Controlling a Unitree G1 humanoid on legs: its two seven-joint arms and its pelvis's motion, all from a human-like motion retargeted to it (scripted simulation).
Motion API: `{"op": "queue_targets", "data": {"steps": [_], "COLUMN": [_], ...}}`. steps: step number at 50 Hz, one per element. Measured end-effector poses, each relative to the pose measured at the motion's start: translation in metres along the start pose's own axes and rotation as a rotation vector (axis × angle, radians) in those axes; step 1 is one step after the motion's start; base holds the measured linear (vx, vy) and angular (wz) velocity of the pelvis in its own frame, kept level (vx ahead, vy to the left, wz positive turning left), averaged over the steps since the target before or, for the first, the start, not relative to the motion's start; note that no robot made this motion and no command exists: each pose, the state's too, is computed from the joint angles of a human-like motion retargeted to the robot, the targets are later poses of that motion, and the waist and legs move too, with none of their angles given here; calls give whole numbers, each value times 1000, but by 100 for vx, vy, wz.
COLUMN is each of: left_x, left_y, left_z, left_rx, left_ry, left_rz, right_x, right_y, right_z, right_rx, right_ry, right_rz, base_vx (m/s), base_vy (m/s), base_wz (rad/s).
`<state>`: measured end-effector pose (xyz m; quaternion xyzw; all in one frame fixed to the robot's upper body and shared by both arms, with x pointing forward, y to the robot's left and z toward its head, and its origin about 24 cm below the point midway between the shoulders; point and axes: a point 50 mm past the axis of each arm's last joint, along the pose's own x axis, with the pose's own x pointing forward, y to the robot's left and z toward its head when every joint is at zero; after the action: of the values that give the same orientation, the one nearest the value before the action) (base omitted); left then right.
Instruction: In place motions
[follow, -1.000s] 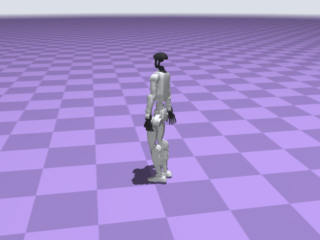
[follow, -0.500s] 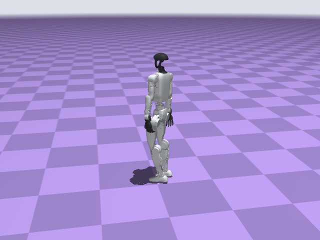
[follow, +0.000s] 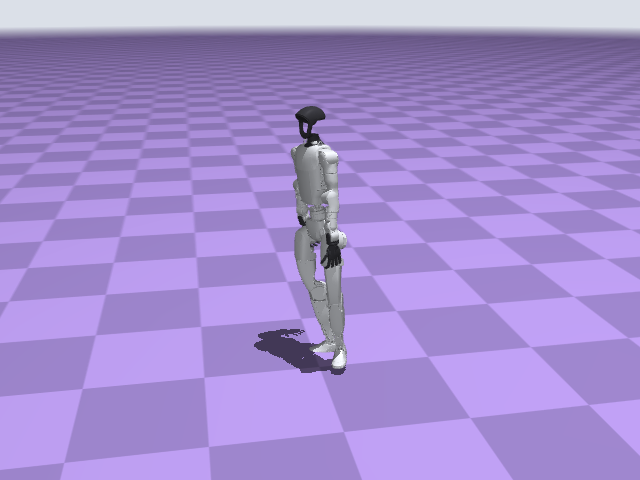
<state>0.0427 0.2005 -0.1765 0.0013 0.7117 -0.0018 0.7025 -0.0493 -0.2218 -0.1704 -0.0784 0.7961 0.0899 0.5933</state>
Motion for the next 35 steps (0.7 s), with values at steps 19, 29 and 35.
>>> {"op": "queue_targets", "data": {"steps": [19, 29, 35], "left_x": [4, 3, -1], "left_y": [-15, -14, 12], "left_z": [-24, -48, -28], "left_rx": [-322, -308, -311], "left_ry": [27, 128, 64], "left_rz": [-9, 1, 57], "right_x": [-12, -17, -16], "right_y": [-8, -12, 3], "right_z": [58, 73, 83], "right_rx": [-10, -25, -60], "right_ry": [-223, -297, -303], "right_rz": [-55, -77, -22], "base_vx": [36, 28, 4], "base_vy": [12, 17, -12], "base_wz": [144, 119, 177]}}
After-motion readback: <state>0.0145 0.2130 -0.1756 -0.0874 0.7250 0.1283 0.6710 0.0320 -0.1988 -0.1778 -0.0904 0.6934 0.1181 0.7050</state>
